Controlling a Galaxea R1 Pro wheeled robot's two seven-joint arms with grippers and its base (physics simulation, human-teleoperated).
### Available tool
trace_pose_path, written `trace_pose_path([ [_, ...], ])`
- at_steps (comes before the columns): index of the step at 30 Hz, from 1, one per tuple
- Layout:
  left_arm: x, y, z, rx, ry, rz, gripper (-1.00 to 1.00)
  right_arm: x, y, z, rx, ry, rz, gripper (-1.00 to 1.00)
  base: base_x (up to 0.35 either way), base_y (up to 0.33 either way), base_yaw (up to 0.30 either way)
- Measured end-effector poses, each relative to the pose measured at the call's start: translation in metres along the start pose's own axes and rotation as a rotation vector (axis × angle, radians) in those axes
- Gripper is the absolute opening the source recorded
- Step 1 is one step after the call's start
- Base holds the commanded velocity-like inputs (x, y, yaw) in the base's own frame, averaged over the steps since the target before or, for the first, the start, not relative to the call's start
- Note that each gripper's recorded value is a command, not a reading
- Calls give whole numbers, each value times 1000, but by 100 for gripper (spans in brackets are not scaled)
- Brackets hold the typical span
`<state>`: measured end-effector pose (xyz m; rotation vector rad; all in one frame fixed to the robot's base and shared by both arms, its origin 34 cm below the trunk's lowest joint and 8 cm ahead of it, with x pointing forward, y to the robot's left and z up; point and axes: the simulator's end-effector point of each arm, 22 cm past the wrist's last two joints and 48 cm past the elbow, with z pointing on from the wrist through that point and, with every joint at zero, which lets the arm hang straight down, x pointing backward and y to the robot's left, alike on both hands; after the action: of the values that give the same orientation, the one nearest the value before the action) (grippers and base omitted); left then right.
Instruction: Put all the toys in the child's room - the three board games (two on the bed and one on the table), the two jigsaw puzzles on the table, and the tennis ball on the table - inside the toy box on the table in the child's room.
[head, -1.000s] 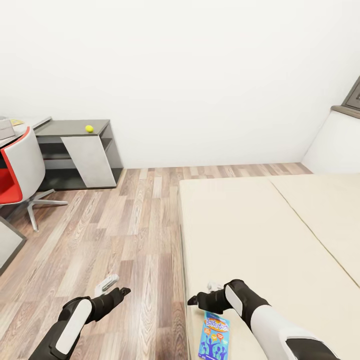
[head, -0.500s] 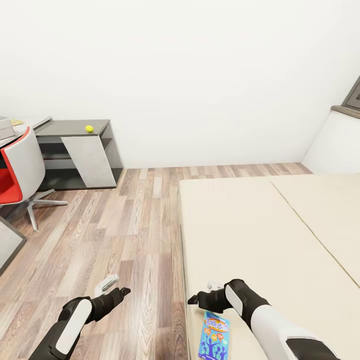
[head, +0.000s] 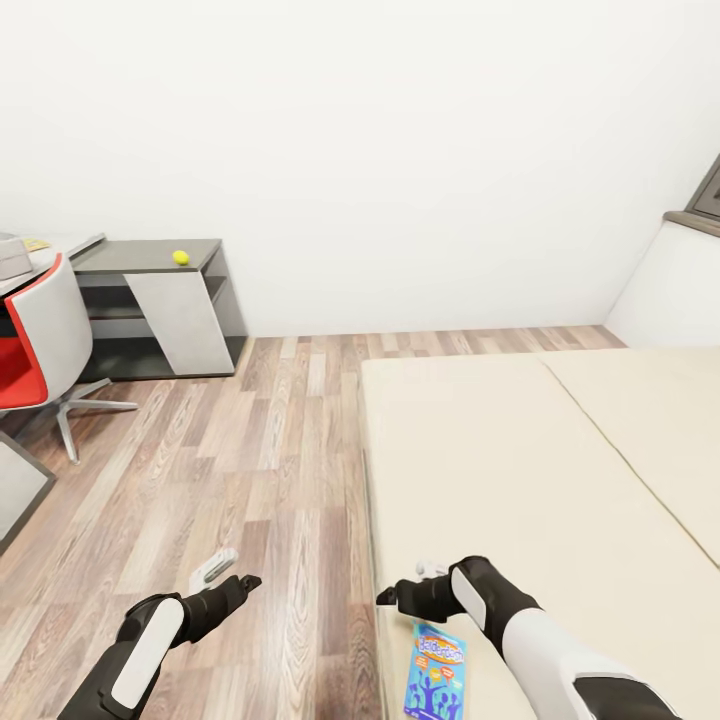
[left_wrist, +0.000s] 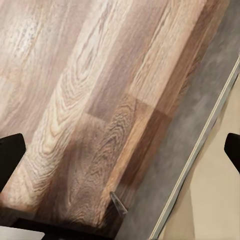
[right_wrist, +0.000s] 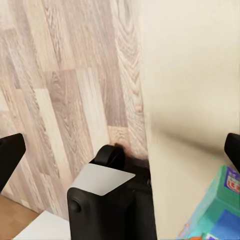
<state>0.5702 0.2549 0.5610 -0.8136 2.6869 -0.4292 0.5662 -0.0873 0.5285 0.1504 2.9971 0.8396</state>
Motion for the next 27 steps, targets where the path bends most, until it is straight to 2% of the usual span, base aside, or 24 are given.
trace_pose_path([
  [14,0,0,0,0,0,0,100,-23,8,-8,-9,-54,-23,100,0,244,-8],
  [27,-3,-3,-3,7,-9,2,100,-32,14,-14,-13,-76,-36,100,0,284,-138],
])
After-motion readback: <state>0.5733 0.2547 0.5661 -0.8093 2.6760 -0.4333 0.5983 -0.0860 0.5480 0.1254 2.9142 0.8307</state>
